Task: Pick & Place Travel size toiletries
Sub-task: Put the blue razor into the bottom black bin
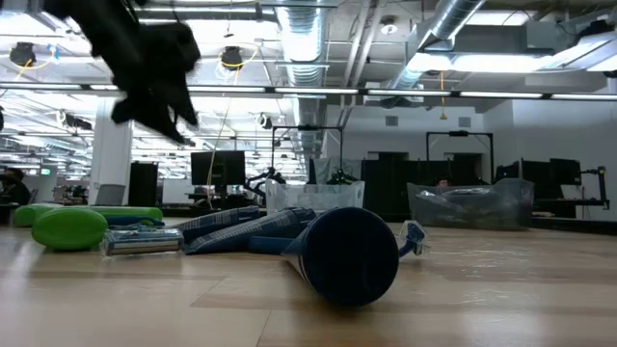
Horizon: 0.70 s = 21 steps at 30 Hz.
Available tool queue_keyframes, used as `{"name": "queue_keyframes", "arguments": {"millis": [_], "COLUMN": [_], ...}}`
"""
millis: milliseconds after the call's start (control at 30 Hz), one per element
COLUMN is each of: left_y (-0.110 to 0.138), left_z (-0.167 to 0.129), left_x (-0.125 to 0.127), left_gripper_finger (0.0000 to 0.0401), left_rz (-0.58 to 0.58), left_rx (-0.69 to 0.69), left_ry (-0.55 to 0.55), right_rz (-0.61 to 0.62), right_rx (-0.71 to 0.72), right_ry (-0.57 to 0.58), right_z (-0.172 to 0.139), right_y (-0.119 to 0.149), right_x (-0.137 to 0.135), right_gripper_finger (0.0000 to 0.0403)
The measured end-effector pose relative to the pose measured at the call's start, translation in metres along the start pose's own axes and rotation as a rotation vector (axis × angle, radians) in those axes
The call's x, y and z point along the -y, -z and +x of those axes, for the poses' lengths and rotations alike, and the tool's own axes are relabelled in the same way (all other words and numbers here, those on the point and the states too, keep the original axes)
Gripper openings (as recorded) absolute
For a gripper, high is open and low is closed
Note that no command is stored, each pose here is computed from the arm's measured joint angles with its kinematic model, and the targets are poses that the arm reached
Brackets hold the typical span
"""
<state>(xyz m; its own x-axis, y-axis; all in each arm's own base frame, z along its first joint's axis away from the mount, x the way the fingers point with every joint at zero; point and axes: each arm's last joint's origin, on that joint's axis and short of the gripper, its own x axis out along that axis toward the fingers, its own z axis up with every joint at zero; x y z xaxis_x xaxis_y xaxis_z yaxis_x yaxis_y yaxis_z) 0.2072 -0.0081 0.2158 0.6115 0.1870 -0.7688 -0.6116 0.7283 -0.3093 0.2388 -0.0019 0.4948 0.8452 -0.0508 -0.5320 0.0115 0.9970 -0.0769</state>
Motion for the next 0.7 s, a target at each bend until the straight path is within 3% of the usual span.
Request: {"name": "queue_keyframes", "arguments": {"millis": [133, 300, 567, 700], "left_y": [-0.002, 0.010, 0.016, 0.011], "left_z": [0.033, 0.057, 0.055, 0.050], "left_x": [-0.011, -0.010, -0.005, -0.004], "left_gripper_finger": [0.0251, 0.0251, 0.0237, 0.0238], "left_rz": [-0.029, 0.064, 0.132, 0.220], "left_rx": [-0.153, -0.258, -0.249, -0.270], "left_ry": [-0.062, -0.113, -0.186, -0.234], "right_rz": [0.008, 0.007, 0.007, 0.007], "right_rx": [-0.004, -0.029, -0.031, -0.031], "right_ry": [0.000, -0.002, -0.002, -0.002], "right_z": [0.000, 0.000, 0.000, 0.000], "right_y": [0.000, 0.003, 0.003, 0.003], "right_x": [0.000, 0.000, 0.000, 0.000], "right_gripper_finger": [0.0000, 0.0000, 0.0000, 0.0000]}}
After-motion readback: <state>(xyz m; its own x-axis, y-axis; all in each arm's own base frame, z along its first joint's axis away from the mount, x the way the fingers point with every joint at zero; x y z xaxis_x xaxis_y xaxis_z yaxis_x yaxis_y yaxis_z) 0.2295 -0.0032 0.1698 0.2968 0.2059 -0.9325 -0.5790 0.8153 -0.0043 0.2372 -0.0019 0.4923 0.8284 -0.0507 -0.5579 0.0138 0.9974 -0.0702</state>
